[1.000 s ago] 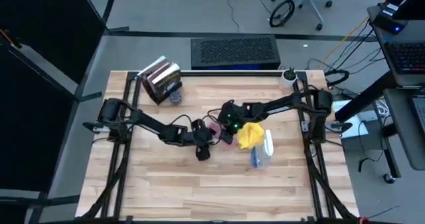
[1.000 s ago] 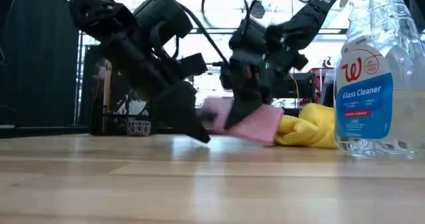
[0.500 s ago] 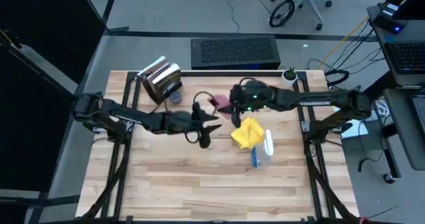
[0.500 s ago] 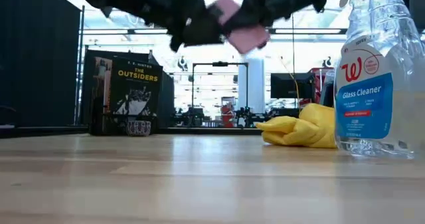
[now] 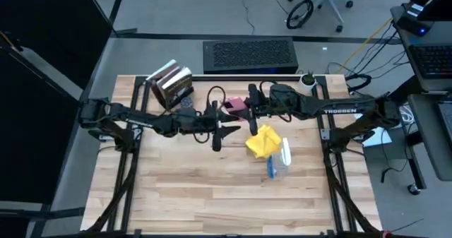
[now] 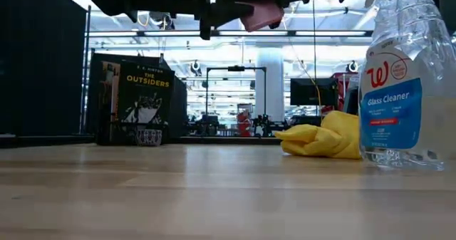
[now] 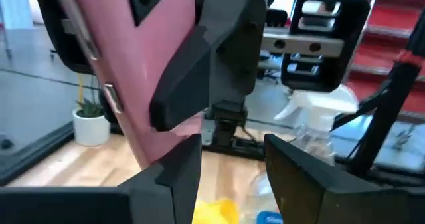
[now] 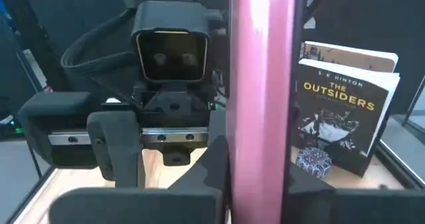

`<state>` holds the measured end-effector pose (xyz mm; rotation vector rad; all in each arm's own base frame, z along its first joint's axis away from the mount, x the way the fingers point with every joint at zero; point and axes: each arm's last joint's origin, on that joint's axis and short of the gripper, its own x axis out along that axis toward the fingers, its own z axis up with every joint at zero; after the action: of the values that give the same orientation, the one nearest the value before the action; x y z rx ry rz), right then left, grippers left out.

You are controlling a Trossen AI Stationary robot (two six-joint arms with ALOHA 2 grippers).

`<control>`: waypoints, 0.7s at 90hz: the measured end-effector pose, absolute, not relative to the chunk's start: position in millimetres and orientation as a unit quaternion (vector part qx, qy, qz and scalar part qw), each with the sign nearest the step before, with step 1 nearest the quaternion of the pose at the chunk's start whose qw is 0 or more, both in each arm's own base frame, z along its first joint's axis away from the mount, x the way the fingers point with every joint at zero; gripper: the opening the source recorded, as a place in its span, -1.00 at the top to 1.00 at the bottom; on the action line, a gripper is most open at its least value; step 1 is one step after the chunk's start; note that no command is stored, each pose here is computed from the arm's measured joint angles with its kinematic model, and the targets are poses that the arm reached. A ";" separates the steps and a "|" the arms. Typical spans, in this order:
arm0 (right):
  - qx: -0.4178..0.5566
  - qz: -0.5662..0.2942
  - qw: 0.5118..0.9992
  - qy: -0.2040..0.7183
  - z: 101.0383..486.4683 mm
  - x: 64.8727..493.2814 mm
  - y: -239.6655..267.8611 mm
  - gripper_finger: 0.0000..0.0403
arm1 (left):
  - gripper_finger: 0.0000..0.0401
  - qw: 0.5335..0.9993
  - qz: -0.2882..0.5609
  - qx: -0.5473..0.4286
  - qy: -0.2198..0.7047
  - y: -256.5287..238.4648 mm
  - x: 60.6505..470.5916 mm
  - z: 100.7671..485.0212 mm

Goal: Apply microfiber cloth
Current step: Spray the back of the pink cellphone using the spray bottle

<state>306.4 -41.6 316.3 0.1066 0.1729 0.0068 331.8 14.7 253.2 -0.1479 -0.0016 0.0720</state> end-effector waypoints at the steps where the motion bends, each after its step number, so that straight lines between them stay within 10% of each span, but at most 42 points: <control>1: 0.053 0.004 0.995 0.086 317.0 305.7 -41.5 0.93 | 0.25 0.997 0.036 -0.074 -0.001 14.5 331.6 253.7; 63: 0.013 0.019 0.999 0.042 329.4 300.4 -52.3 0.92 | 0.25 0.997 0.069 -0.006 -0.025 47.1 355.7 270.1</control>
<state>300.4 -52.3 329.4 0.0261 0.0849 0.0389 355.7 47.1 270.1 -0.0121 -0.0501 0.1378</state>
